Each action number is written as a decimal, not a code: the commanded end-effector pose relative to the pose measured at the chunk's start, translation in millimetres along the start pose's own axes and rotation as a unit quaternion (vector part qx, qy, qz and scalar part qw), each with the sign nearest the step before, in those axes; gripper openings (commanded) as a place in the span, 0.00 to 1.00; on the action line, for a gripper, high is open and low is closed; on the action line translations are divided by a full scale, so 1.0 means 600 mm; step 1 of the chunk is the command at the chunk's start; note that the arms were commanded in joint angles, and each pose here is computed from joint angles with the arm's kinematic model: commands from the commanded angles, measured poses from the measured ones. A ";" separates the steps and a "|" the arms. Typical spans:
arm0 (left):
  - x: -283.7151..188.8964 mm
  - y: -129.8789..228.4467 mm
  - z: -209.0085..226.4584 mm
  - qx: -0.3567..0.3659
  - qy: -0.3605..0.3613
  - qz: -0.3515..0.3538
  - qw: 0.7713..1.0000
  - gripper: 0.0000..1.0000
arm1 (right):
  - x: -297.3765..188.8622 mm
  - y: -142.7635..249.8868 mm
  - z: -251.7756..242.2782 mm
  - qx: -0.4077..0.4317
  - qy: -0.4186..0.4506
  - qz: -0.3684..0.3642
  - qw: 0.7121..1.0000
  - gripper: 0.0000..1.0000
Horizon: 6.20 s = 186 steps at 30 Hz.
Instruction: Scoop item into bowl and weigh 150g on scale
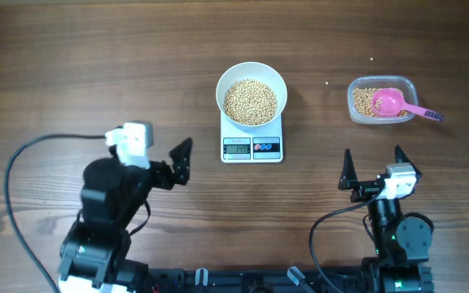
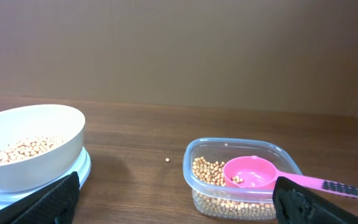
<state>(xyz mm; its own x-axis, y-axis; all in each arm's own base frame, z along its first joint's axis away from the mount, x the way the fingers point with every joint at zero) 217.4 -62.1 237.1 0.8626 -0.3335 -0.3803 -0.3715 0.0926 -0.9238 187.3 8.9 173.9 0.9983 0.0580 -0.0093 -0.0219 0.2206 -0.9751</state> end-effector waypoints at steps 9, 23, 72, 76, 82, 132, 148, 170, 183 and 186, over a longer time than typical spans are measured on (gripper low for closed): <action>-0.023 0.057 0.061 -0.012 -0.093 -0.073 0.993 1.00 | -0.001 -0.001 0.005 0.007 -0.013 -0.003 1.000 1.00; -0.057 0.079 0.071 0.000 -0.133 -0.151 0.980 1.00 | -0.001 -0.001 0.005 0.007 -0.013 -0.003 1.000 1.00; -0.025 0.137 0.046 0.090 -0.076 -0.164 0.979 1.00 | -0.001 -0.001 0.005 0.007 -0.013 -0.003 1.000 1.00; -0.025 0.138 0.050 0.063 -0.083 -0.165 0.981 1.00 | -0.001 -0.001 0.005 0.007 -0.013 -0.003 1.000 1.00; -0.028 0.142 0.069 -0.011 -0.123 -0.164 0.979 1.00 | -0.001 -0.001 0.005 0.007 -0.013 -0.003 1.000 1.00; -0.031 0.147 0.084 0.096 -0.183 -0.138 0.969 1.00 | -0.001 -0.001 0.005 0.007 -0.013 -0.003 1.000 1.00; -0.031 0.146 0.085 0.096 -0.184 -0.139 0.968 1.00 | -0.001 -0.001 0.005 0.007 -0.013 -0.003 1.000 1.00; -0.031 0.146 0.085 0.096 -0.184 -0.139 0.968 1.00 | -0.001 -0.001 0.005 0.007 -0.013 -0.003 1.000 1.00; -0.031 0.146 0.085 0.096 -0.184 -0.139 0.968 1.00 | -0.001 -0.001 0.005 0.007 -0.013 -0.003 1.000 1.00; -0.031 0.146 0.085 0.096 -0.184 -0.139 0.968 1.00 | -0.001 -0.001 0.005 0.007 -0.013 -0.003 1.000 1.00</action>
<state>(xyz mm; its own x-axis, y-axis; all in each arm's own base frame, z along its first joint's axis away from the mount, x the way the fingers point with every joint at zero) 186.5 0.2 162.5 0.9971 -0.0188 -0.0744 -0.0685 0.2185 -0.9734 187.2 8.9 174.0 0.9983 0.0580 -0.0090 -0.0216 0.2206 -0.9751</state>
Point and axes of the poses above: each gripper's point midway between its finger pads, its own x axis out along the fingers, its own z axis along the line the jaws close on, y = z × x, the point moved 6 cm from there along -x, back along the fingers, and after that the axes turned 15 degrees about x, right-handed, at the moved point
